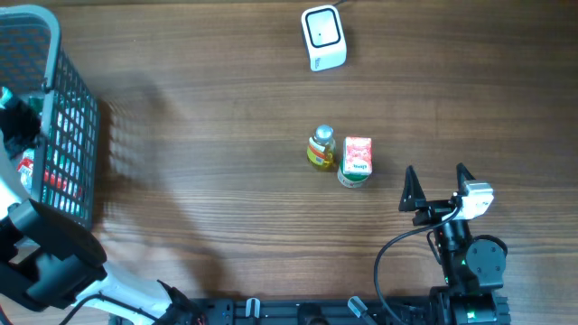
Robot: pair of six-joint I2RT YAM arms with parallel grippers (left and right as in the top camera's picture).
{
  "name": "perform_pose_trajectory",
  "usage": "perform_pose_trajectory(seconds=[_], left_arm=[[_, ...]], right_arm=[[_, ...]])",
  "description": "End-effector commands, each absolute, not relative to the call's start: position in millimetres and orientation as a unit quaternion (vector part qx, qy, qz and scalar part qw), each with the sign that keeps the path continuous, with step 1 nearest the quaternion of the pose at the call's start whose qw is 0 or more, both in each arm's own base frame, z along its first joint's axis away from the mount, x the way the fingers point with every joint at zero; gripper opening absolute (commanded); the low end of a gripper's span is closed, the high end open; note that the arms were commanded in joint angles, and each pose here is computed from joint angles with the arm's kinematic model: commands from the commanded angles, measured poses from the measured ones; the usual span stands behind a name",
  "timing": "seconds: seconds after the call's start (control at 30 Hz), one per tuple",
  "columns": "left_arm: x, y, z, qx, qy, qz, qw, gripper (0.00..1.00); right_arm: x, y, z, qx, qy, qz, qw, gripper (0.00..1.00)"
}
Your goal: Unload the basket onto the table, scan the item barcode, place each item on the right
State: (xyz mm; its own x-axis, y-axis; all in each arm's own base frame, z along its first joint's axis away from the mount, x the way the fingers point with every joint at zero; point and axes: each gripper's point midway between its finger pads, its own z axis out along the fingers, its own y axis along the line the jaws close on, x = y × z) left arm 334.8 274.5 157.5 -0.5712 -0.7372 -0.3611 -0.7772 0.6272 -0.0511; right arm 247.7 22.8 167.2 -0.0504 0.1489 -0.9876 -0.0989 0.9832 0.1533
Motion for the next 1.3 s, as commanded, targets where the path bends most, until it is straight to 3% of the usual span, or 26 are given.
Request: perform_pose_trajectory(seconds=[0.0, 0.13, 0.27, 0.37, 0.5, 0.63, 0.83, 1.27], left_arm=[[288.9, 277.9, 117.9, -0.503, 0.850, 0.124, 0.090, 0.19], [271.9, 269.2, 68.8, -0.511, 0.847, 0.129, 0.066, 0.24], [265.5, 283.8, 66.6, -0.528, 0.835, 0.134, 0.080, 0.28], [267.1, 284.5, 65.4, -0.536, 0.832, 0.110, 0.087, 0.73], [279.3, 283.3, 75.9, -0.537, 0.831, 0.087, 0.113, 1.00], [267.7, 289.2, 91.6, -0.580, 0.801, 0.087, 0.125, 1.00], [238.7, 297.1, 65.6, -0.668, 0.731, 0.078, 0.112, 1.00], [235.0, 292.4, 14.8, -0.668, 0.730, 0.078, 0.126, 1.00]], right_arm=[[247.5, 23.0, 168.5, 0.019, 0.717, 0.093, 0.691, 1.00], [247.5, 23.0, 168.5, 0.019, 0.717, 0.093, 0.691, 1.00], [247.5, 23.0, 168.5, 0.019, 0.717, 0.093, 0.691, 0.99], [247.5, 23.1, 168.5, 0.019, 0.717, 0.093, 0.691, 1.00], [247.5, 23.1, 168.5, 0.019, 0.717, 0.093, 0.691, 1.00], [247.5, 23.0, 168.5, 0.019, 0.717, 0.093, 0.691, 1.00], [247.5, 23.0, 168.5, 0.019, 0.717, 0.093, 0.691, 1.00], [247.5, 23.0, 168.5, 0.019, 0.717, 0.093, 0.691, 1.00]])
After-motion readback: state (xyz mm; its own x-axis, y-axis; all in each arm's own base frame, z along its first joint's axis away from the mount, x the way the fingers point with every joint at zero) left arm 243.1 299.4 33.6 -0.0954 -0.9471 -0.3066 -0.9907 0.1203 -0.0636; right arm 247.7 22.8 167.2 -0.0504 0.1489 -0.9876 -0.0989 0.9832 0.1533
